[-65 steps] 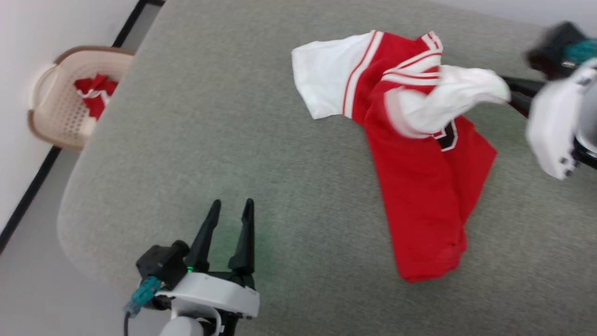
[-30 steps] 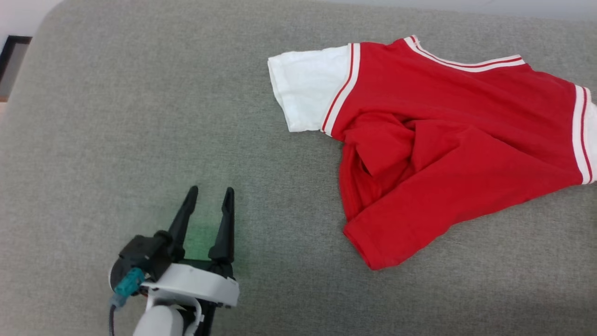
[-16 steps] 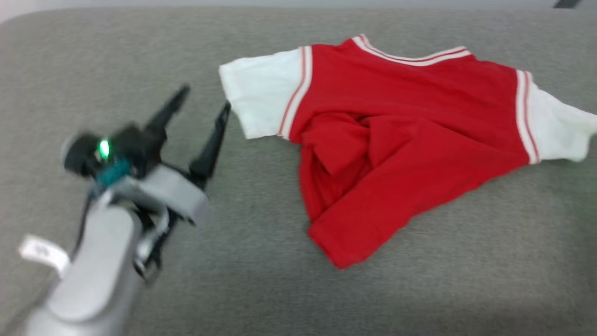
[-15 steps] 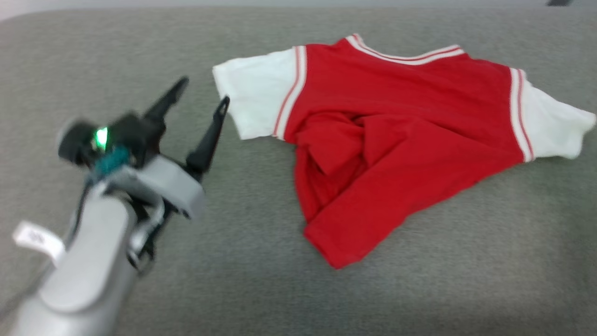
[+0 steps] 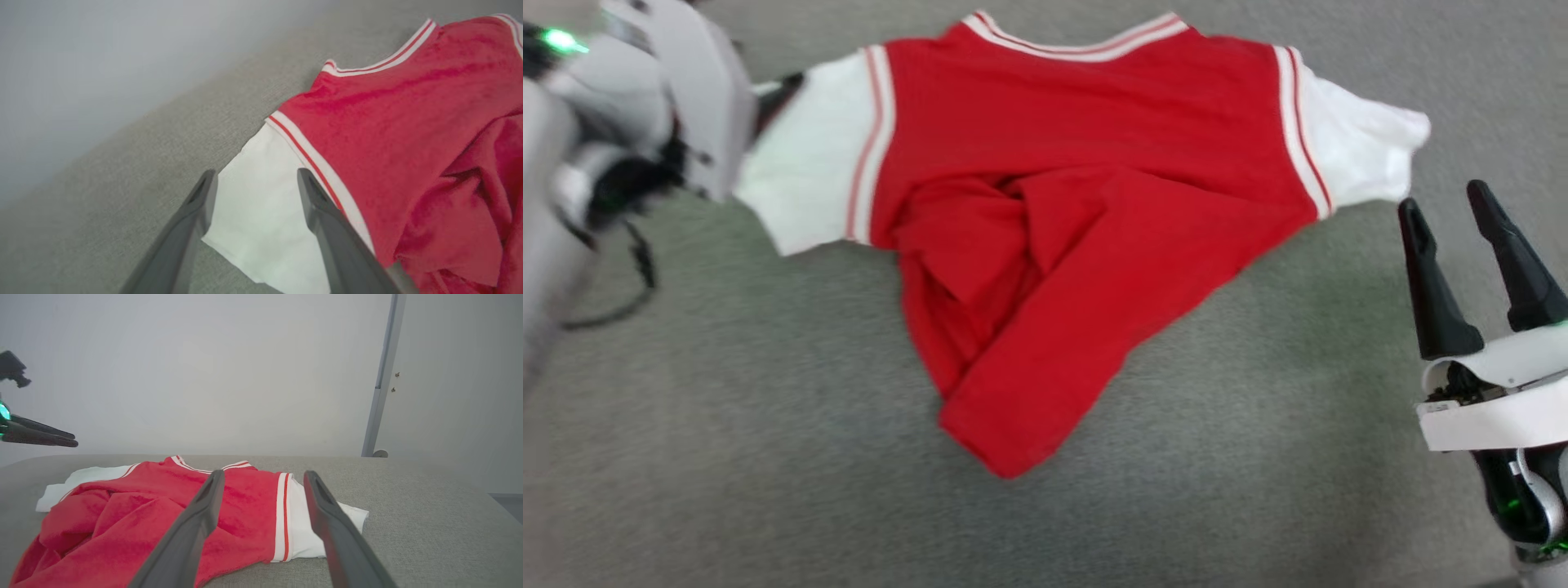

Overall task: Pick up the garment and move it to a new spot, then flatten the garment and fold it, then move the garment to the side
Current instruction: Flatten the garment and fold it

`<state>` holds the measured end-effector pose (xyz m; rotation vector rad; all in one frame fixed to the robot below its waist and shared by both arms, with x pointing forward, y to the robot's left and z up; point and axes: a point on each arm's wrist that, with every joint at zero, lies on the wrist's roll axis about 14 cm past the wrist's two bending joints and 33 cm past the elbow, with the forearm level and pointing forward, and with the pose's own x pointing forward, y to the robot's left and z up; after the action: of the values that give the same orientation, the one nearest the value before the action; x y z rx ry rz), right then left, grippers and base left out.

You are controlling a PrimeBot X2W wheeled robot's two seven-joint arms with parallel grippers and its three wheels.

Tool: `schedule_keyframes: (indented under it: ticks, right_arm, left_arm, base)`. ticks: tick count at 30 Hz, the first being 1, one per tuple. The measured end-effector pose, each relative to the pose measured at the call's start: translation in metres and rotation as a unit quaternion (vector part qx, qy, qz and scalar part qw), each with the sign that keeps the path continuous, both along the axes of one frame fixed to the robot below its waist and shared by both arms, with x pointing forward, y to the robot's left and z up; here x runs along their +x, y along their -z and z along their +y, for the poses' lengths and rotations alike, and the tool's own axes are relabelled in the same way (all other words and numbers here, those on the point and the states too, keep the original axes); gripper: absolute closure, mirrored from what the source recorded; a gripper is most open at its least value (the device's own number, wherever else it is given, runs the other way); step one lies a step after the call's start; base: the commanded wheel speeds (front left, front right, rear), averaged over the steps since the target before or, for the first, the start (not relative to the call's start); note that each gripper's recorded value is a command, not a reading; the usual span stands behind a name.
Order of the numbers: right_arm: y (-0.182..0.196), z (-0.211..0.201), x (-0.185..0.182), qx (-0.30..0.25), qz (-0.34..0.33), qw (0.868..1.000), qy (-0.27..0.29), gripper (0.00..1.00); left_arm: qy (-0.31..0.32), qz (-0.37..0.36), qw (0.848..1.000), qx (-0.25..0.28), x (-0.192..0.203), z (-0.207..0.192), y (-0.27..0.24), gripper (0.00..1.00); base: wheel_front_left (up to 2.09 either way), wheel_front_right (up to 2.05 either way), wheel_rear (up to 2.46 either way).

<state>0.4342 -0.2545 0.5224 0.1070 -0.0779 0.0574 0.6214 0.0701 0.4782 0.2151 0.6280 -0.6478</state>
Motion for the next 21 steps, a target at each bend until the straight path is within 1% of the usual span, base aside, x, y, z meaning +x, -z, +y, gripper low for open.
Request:
schedule_keyframes:
  ticks: [4, 7, 9, 13, 18, 19, 20, 21]
  right_arm:
    - [0.011, -0.006, -0.005, -0.002, 0.017, 1.0, 0.015, 0.0]
    - [0.021, -0.008, -0.006, -0.006, 0.031, 0.999, 0.022, 0.0]
    - [0.027, -0.01, -0.008, -0.006, 0.039, 0.999, 0.027, 0.0]
    - [0.035, -0.017, -0.01, -0.014, 0.052, 0.998, 0.04, 0.0]
    - [0.043, -0.022, -0.011, -0.021, 0.065, 0.997, 0.048, 0.0]
    - [0.044, -0.022, -0.009, -0.025, 0.069, 0.996, 0.044, 0.0]
    - [0.044, -0.022, -0.007, -0.03, 0.071, 0.996, 0.039, 0.0]
    - [0.042, -0.022, -0.003, -0.036, 0.071, 0.996, 0.034, 0.0]
  left_arm:
    - [-0.015, 0.076, 0.997, 0.028, 0.019, 0.005, 0.025, 0.0]
    - [-0.013, 0.142, 0.988, 0.057, 0.018, 0.005, 0.06, 0.0]
    - [-0.014, 0.177, 0.982, 0.06, 0.019, 0.004, 0.077, 0.0]
    - [-0.006, 0.194, 0.979, 0.066, 0.03, -0.002, 0.091, 0.0]
    - [0.007, 0.231, 0.972, 0.048, 0.032, -0.014, 0.104, 0.0]
    - [0.01, 0.233, 0.971, 0.045, 0.031, -0.015, 0.105, 0.1]
    - [0.011, 0.236, 0.971, 0.042, 0.031, -0.016, 0.106, 0.52]
    - [0.012, 0.238, 0.97, 0.039, 0.03, -0.017, 0.106, 0.98]
  base:
    - [0.0, 0.0, 0.0]
    - [0.0, 0.0, 0.0]
    - [0.0, 0.0, 0.0]
    - [0.0, 0.0, 0.0]
    - [0.0, 0.0, 0.0]
    - [0.0, 0.0, 0.0]
    - [0.0, 0.0, 0.0]
    - [0.0, 0.0, 0.0]
